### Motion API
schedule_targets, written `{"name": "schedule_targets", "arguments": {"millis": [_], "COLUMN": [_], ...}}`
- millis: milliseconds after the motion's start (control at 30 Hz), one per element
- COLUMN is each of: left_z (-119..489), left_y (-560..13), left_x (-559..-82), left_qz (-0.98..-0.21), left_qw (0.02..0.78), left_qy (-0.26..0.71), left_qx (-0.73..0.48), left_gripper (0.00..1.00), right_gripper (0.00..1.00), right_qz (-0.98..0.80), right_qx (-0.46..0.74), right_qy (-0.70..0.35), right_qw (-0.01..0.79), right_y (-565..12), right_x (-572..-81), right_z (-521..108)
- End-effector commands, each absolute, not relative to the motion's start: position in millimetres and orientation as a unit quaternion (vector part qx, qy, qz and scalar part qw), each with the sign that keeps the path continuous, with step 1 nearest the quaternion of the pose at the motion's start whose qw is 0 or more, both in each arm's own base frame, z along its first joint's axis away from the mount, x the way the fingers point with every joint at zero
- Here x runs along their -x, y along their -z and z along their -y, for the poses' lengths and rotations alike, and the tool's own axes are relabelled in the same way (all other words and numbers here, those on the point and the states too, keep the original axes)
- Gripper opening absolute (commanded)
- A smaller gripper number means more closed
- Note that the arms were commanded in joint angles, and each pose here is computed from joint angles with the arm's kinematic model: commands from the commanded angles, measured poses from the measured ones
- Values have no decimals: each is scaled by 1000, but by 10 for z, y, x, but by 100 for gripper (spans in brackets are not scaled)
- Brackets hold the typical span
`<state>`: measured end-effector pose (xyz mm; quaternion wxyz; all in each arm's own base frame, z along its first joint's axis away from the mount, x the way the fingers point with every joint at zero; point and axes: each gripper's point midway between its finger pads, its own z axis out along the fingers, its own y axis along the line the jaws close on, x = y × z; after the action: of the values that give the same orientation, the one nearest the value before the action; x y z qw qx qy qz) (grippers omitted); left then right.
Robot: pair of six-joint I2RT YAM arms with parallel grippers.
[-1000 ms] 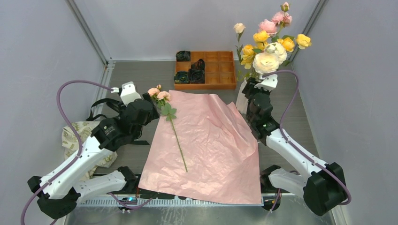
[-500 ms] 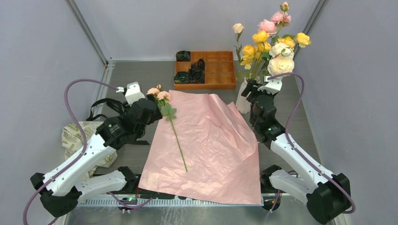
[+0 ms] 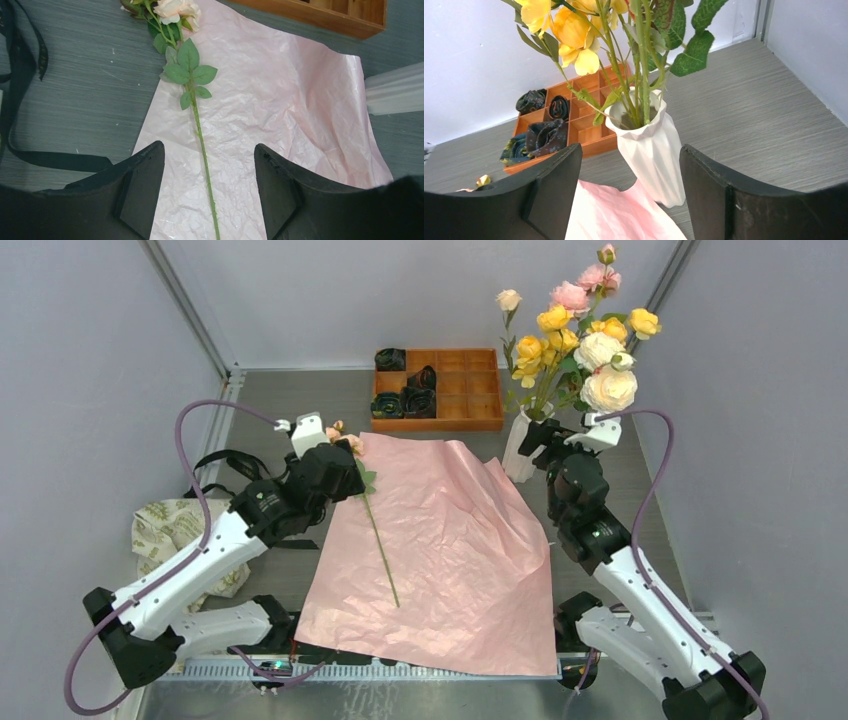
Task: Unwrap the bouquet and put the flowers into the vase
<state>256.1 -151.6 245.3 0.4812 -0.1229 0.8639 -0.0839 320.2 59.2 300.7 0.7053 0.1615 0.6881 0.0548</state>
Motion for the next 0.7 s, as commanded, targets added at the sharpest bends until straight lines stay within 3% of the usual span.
{"name": "schedule_targets", "arguments": {"millis": [0,133,667], "left_z": [1732,1834,2067], "left_y": [-2515,-2395,-1971], "left_x": [-2643,-2674,-2873], "left_qz": [-860,-872,-898], "left_qw": [479,455,378], "left_qy": [125,136,185], "left_qx": [124,120,130], "left_gripper": [67,68,65], "right_gripper": [78,83,83], "right_qz": [-671,-674,-696], "right_qx": [-179,-182,-185], "right_qy": [-102,-107,-126], "right_qw": [712,708,682], "right_y": [-3281,-3294,-3146], "right_x": [-3019,-2879,-2528], "right_z": [-590,-534,-442]}}
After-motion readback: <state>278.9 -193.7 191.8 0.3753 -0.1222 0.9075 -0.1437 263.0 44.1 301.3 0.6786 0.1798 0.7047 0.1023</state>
